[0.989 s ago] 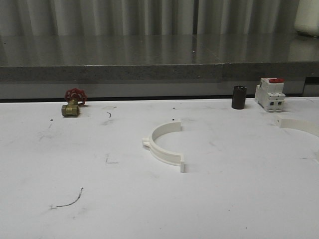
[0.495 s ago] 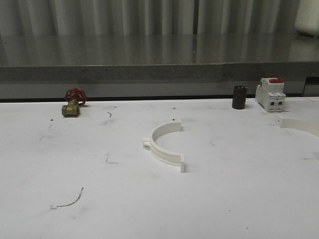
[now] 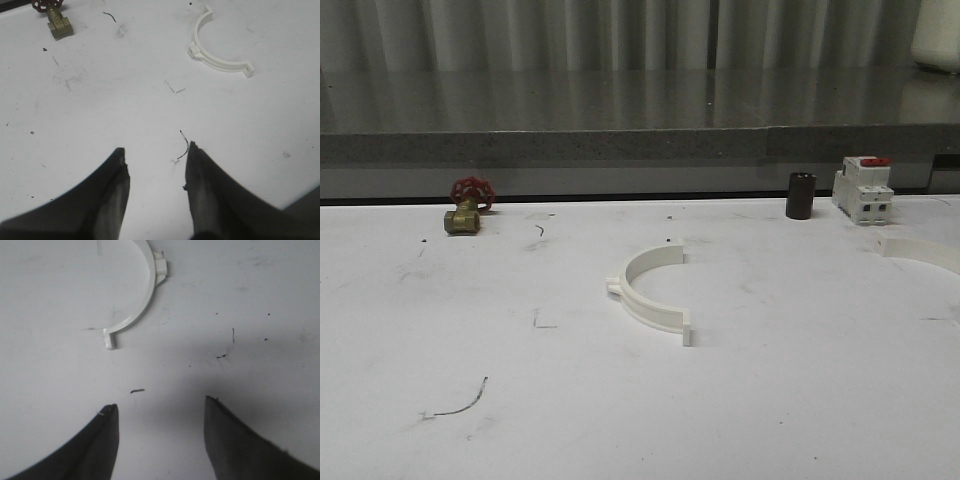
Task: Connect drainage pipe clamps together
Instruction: 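Open the left gripper and withdraw it upward, then lower the right gripper and grasp the other white clamp half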
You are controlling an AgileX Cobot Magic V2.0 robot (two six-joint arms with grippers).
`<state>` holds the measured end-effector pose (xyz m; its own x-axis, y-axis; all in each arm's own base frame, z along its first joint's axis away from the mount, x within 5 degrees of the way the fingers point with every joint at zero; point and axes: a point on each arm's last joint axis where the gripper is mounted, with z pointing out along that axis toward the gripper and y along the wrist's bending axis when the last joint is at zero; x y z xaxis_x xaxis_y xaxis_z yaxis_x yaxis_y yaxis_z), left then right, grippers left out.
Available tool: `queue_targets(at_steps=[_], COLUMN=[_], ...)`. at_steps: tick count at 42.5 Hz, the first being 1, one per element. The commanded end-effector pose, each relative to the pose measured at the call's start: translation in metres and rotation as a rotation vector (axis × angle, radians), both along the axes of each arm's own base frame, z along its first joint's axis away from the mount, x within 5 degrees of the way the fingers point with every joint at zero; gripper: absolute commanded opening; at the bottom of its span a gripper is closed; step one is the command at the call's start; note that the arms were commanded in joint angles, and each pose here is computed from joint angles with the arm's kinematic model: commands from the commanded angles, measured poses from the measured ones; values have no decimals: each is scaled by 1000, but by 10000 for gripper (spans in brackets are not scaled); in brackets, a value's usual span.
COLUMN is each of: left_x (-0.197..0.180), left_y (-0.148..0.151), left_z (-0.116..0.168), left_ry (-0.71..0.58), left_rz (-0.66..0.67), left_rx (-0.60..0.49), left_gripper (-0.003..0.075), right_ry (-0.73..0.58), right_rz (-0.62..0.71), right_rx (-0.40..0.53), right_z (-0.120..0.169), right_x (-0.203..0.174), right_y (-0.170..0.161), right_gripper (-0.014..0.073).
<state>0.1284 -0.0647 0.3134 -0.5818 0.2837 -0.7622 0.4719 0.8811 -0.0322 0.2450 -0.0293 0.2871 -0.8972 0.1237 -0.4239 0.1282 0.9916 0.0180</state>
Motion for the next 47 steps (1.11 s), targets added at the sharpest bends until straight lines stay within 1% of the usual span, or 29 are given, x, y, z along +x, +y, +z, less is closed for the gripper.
queue_targets(at_steps=[1,8,14,18,30,35,37,42,45,47], left_x=[3,3,3,3,3,3,3,3,3,3], left_y=[-2,-2,-2,-2,-2,-2,-2,-2,-2,-2], left_z=[14,14,14,14,14,14,14,14,14,14], left_ry=[-82,-82,-82,-82,-82,-82,-82,-82,-82,-82], left_rz=[9,9,9,9,9,9,9,9,9,9], left_rx=[-55,-55,-55,-55,-55,-55,-55,-55,-55,-55], left_gripper=[273,273,273,273,273,273,273,273,273,273], right_ry=[-46,-30,2,34,129,124,124,141,147,149], right_rz=[26,47,59,64,77,78,78,79,79,79], right_rx=[-14,-21,-7,1,21,16,16,19,20,21], right_z=[8,-4,-23,-37,-78,-82,-82,-84,-84,-84], right_x=[25,68,105,123,150,152,152,151,151,150], right_y=[-8,-15,-15,-15,-13,-13,-13,-13,-13,-13], right_gripper=[420,420,419,419,419,416,398,272,224,212])
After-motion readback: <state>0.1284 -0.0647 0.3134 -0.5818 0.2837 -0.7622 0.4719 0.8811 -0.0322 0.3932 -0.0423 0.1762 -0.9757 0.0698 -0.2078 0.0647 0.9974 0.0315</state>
